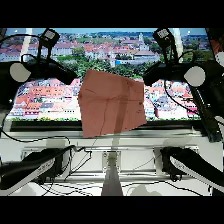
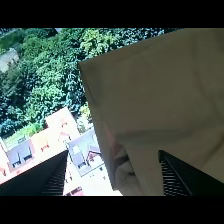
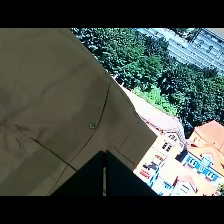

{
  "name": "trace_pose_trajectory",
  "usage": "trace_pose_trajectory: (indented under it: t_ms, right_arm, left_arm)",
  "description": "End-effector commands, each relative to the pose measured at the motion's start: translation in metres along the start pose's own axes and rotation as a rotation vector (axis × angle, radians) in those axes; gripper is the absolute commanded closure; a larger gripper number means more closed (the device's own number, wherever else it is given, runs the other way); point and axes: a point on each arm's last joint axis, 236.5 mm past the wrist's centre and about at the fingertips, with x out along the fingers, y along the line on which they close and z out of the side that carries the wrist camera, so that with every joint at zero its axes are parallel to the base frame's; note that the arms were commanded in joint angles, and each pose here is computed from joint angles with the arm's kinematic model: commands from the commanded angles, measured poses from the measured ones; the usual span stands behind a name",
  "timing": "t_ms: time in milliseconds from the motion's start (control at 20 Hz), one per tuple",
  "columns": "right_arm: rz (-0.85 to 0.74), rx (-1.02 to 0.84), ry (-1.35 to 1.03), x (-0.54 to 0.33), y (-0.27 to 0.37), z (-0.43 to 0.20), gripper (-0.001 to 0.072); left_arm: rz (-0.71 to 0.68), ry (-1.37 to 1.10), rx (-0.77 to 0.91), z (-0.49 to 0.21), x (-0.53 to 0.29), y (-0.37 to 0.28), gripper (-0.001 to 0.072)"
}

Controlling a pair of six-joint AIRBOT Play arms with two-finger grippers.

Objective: Fold the clothes and pants, and hang the long-sleeved shirts on hangers.

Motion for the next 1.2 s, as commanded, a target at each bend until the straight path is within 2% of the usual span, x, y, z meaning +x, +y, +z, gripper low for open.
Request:
trace_pose_trajectory:
  t_ms: [0,50,100,200,300,400,500,550,600,750,800,850,900,950,1150]
  right_arm:
    - [0.001,-0.001,0.0,0.0,0.0,0.0,0.0694]
    - [0.001,0.0,0.0,0.0,0.0,0.0,0.0694]
    - [-0.003,-0.001,-0.012,0.0,0.0,0.003,0.0694]
    - [-0.041,-0.001,-0.151,-0.004,-0.009,0.035,0.0694]
    - [-0.054,-0.002,-0.204,-0.011,-0.012,0.048,0.0694]
    - [-0.057,-0.02,-0.19,-0.019,-0.011,0.046,0.0694]
    - [-0.093,-0.139,-0.185,-0.023,-0.017,0.045,0.0694]
    - [-0.12,-0.217,-0.156,-0.022,-0.023,0.04,0.0694]
    - [-0.15,-0.285,-0.117,-0.021,-0.033,0.032,0.0695]
    - [-0.251,-0.239,0.043,-0.027,-0.091,-0.011,0.0696]
    - [-0.271,-0.177,0.117,-0.03,-0.114,-0.034,0.0696]
    - [-0.281,-0.098,0.199,-0.034,-0.136,-0.063,0.0696]
    - [-0.282,0.014,0.261,-0.037,-0.155,-0.093,0.0696]
    - [-0.258,0.134,0.284,-0.036,-0.164,-0.119,0.0696]
    - [-0.083,0.609,0.294,-0.013,-0.154,-0.214,0.0696]
  left_arm:
    - [-0.001,0.116,-0.048,-0.028,0.0,0.0,0.0265]
    - [0.018,0.192,-0.025,-0.047,0.001,0.005,0.0347]
    - [0.037,0.27,-0.011,-0.068,0.001,0.011,0.0372]
    - [0.032,0.381,-0.05,-0.108,0.005,0.014,0.0372]
    - [0.018,0.464,-0.183,-0.15,0.014,0.012,0.0372]
    - [-0.057,0.545,-0.304,-0.194,0.024,-0.008,0.0372]
    - [-0.149,0.622,-0.407,-0.236,0.029,-0.038,0.0377]
    - [-0.21,0.646,-0.444,-0.252,0.03,-0.056,0.047]
    - [-0.282,0.652,-0.477,-0.262,0.03,-0.076,0.0598]
    - [-0.501,0.594,-0.572,-0.263,0.029,-0.132,0.0615]
    - [-0.547,0.575,-0.608,-0.26,0.028,-0.144,0.0607]
    - [-0.573,0.569,-0.641,-0.26,0.028,-0.151,0.0476]
    - [-0.587,0.57,-0.67,-0.261,0.027,-0.156,0.022]
    - [-0.588,0.582,-0.681,-0.265,0.027,-0.159,0.0102]
    - [-0.589,0.607,-0.691,-0.276,0.025,-0.163,0.0103]
